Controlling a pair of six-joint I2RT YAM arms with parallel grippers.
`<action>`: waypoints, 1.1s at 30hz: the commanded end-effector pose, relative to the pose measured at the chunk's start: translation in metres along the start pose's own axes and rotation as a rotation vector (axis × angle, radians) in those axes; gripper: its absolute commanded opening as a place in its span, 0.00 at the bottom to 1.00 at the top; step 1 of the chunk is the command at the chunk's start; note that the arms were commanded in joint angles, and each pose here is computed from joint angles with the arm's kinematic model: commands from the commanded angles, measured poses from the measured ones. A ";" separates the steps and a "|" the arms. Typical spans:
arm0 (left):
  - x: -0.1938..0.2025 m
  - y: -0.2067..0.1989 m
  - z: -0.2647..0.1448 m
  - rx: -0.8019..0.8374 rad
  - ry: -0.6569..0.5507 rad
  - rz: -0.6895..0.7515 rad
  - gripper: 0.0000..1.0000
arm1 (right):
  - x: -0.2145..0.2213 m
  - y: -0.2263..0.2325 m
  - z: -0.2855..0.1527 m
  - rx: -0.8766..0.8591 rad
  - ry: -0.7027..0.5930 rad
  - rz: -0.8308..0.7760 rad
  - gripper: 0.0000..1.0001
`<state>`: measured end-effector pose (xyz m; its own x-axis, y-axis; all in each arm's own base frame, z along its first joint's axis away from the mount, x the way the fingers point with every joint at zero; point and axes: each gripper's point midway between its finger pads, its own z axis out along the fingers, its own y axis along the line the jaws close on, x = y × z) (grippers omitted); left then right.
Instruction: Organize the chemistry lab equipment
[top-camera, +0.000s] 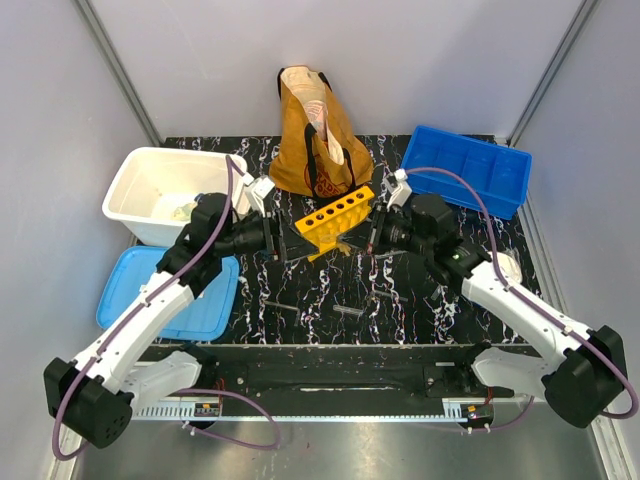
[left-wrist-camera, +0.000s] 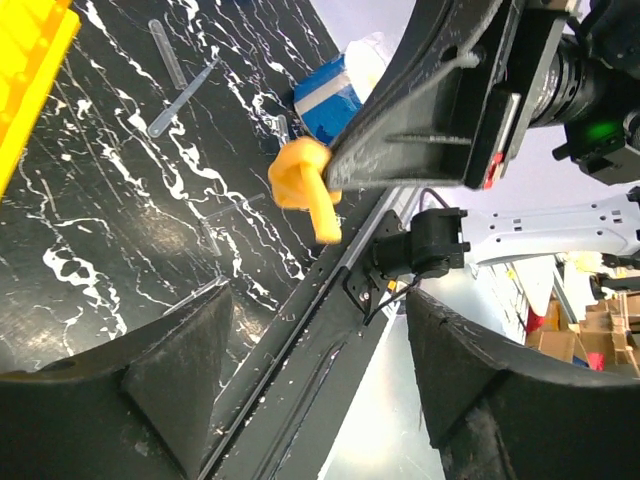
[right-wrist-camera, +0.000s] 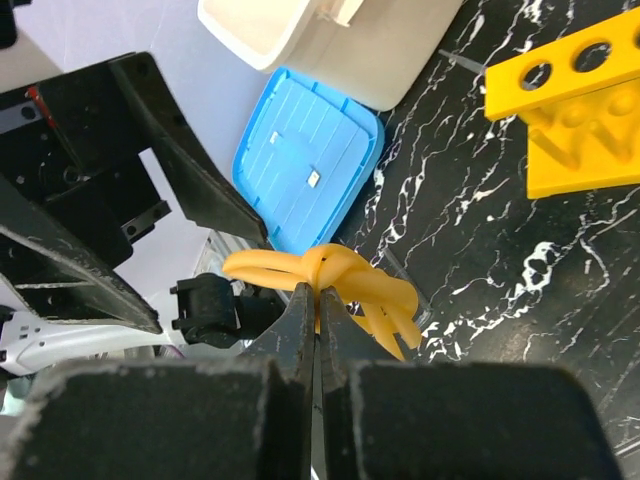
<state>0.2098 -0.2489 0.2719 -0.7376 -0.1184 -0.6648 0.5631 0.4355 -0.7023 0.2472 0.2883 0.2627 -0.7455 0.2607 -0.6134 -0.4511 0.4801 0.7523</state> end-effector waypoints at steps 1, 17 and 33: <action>-0.014 -0.023 0.007 0.078 -0.030 -0.003 0.72 | -0.003 0.024 0.004 -0.056 -0.030 -0.041 0.00; 0.010 -0.007 0.022 0.055 0.045 -0.099 0.17 | 0.016 0.036 0.015 -0.070 -0.004 -0.052 0.00; -0.027 0.015 0.005 -0.217 -0.031 -0.003 0.00 | 0.009 0.047 -0.022 -0.085 -0.090 -0.110 0.87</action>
<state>0.2144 -0.2599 0.2442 -0.8285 -0.1083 -0.5494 0.4284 0.5092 -0.7464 0.2151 0.3074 0.2691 -0.7255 0.2392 -0.6454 -0.5045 0.4531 0.7350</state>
